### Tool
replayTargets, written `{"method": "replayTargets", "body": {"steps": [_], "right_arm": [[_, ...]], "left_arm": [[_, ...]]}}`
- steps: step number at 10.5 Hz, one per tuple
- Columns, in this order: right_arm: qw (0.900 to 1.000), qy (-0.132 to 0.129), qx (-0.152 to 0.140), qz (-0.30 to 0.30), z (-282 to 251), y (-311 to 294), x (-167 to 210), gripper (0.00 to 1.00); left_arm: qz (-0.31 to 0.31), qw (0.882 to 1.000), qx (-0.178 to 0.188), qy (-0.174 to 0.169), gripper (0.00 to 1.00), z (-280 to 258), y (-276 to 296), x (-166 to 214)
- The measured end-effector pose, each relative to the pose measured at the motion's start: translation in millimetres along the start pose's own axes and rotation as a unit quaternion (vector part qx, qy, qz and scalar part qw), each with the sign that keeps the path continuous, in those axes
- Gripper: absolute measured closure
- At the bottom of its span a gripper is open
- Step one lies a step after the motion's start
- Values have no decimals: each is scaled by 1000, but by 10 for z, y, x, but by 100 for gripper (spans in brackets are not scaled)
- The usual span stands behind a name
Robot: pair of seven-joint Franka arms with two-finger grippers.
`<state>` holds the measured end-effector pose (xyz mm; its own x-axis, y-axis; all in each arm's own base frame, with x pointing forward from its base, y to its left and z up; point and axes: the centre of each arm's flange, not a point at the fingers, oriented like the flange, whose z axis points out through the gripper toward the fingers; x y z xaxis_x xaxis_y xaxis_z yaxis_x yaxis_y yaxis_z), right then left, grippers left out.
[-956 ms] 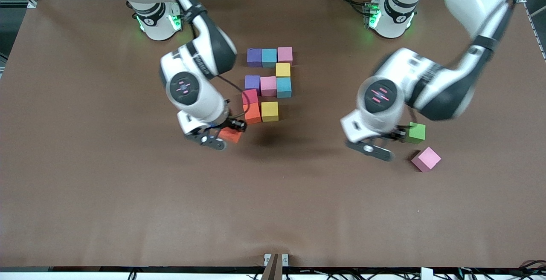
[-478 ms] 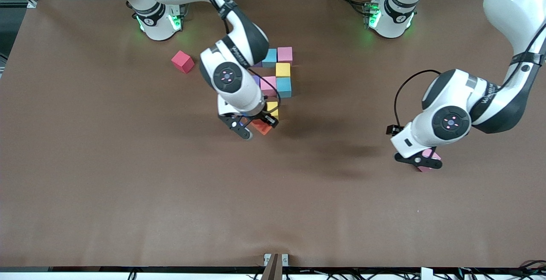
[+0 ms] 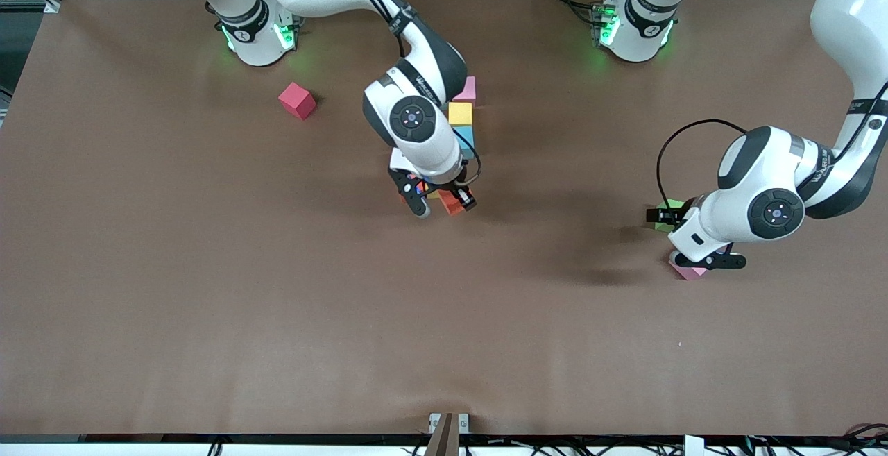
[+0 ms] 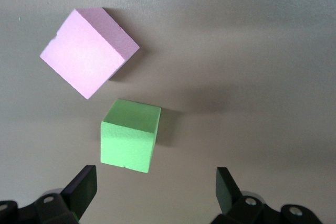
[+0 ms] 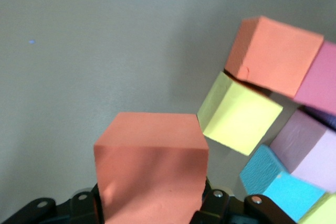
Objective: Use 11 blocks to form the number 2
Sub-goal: 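Place orange at the figure while the left gripper reaches the green cube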
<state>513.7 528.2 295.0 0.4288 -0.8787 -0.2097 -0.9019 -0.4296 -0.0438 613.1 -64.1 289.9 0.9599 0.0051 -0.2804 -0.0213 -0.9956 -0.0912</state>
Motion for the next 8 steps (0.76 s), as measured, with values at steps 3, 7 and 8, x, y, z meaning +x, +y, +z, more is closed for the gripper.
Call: {"method": "replayTargets", "body": {"steps": [3, 7, 8], "right_arm": [[998, 4, 2, 59, 247, 166, -427, 37], [995, 10, 6, 101, 582, 243, -534, 37], [994, 12, 8, 105, 708, 248, -510, 37]], "left_arm": [[-15, 1000, -2, 13, 0, -138, 44, 7], [-21, 999, 18, 43, 0, -587, 50, -90], [-19, 998, 31, 43, 0, -693, 84, -164]]}}
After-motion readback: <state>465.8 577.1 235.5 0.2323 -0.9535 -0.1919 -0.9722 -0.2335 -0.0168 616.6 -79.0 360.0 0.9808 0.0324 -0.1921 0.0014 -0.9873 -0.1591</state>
